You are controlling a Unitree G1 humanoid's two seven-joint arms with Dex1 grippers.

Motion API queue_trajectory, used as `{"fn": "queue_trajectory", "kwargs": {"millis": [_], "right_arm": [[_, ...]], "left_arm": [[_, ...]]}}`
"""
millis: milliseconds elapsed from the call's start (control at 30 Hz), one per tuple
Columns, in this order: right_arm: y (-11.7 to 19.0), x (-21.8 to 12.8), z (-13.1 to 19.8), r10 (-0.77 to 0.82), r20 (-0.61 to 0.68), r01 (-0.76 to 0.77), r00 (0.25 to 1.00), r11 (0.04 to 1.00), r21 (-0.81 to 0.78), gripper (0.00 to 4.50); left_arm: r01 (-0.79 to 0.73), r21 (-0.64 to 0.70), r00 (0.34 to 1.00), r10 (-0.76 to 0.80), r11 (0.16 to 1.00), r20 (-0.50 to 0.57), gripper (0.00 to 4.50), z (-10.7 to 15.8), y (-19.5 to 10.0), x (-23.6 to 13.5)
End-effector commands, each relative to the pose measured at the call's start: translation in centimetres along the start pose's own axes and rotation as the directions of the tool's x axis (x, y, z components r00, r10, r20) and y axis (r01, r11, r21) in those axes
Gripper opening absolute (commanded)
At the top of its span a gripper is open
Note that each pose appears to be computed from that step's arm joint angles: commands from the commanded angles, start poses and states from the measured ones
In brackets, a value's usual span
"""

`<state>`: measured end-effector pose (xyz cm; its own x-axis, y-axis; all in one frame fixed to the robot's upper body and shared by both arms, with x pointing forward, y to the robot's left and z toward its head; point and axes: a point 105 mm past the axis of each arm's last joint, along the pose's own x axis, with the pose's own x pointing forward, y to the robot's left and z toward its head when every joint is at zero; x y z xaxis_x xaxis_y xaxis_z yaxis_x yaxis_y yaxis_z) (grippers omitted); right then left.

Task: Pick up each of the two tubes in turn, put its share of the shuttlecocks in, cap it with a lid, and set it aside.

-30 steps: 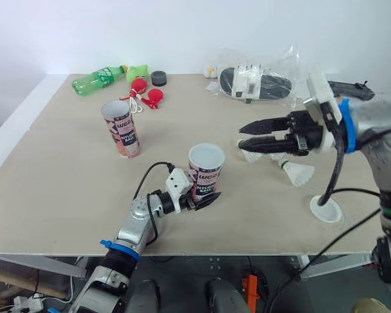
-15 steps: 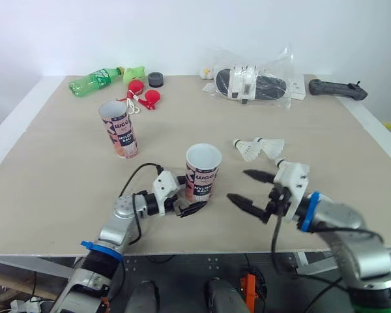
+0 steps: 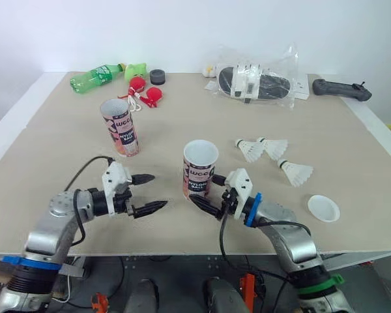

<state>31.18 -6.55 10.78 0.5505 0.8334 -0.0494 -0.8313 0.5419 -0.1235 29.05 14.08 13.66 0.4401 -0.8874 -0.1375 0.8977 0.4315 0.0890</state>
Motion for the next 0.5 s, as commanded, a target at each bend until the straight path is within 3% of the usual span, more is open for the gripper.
{"fn": "queue_trajectory", "kwargs": {"millis": [33,500], "right_arm": [[-0.2,1.3,0.7,0.024,0.042,-0.023,0.999,0.999,-0.024,4.39],[-0.2,5.0,0.8,0.081,0.074,-0.080,0.994,0.997,-0.019,4.39]], "left_arm": [[0.022,0.005,0.998,-0.022,1.000,0.060,4.50,2.9,-0.3,-0.4],[0.031,-0.038,0.999,-0.030,0.999,0.043,4.50,2.8,-0.5,-0.6]]}}
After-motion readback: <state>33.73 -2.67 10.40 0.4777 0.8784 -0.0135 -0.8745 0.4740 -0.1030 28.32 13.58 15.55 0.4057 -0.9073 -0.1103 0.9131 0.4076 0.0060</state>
